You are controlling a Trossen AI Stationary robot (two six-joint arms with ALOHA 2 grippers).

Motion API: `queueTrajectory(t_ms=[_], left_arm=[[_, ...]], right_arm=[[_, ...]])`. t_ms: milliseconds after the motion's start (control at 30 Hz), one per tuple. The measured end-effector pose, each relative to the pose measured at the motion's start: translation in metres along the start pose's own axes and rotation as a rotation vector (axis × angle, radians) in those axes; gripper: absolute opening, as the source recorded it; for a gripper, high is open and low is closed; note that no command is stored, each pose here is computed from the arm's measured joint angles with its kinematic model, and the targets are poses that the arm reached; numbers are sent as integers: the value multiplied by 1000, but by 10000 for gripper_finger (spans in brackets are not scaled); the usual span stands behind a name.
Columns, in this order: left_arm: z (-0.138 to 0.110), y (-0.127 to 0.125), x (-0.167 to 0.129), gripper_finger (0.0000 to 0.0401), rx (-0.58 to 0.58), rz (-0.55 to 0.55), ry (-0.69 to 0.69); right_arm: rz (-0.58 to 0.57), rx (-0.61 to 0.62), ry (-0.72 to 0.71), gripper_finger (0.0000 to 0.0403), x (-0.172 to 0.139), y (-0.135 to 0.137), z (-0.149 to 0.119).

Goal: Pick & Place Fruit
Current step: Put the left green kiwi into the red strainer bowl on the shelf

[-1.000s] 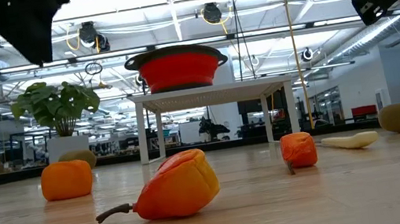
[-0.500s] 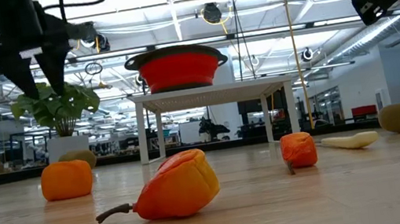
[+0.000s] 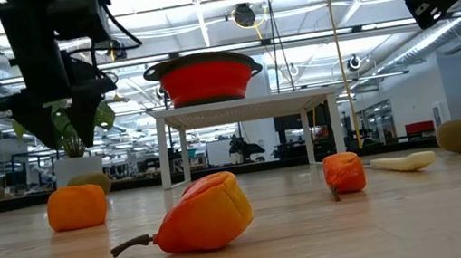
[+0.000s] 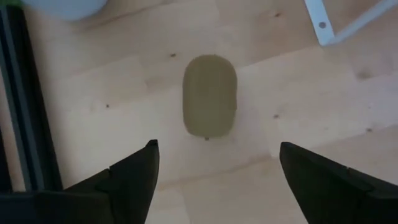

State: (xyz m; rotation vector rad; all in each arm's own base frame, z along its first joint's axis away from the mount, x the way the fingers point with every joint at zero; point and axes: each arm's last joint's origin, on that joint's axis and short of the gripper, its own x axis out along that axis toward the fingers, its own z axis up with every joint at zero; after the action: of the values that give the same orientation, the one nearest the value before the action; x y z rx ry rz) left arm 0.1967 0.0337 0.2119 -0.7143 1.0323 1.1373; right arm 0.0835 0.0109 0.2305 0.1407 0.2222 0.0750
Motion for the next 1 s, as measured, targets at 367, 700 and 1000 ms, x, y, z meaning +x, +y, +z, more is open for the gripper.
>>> queueTrajectory(t_ms=[367, 700, 1000], left_arm=[[7, 6, 27, 323, 12, -49, -11], [11, 11, 45, 330, 1, -82, -43], [8, 17, 58, 329, 3, -106, -12]], right_arm=[[0, 0, 0, 0, 0, 0, 0], [-24, 0, -4, 0, 0, -1, 0], [-74, 5, -13, 0, 0, -2, 1]])
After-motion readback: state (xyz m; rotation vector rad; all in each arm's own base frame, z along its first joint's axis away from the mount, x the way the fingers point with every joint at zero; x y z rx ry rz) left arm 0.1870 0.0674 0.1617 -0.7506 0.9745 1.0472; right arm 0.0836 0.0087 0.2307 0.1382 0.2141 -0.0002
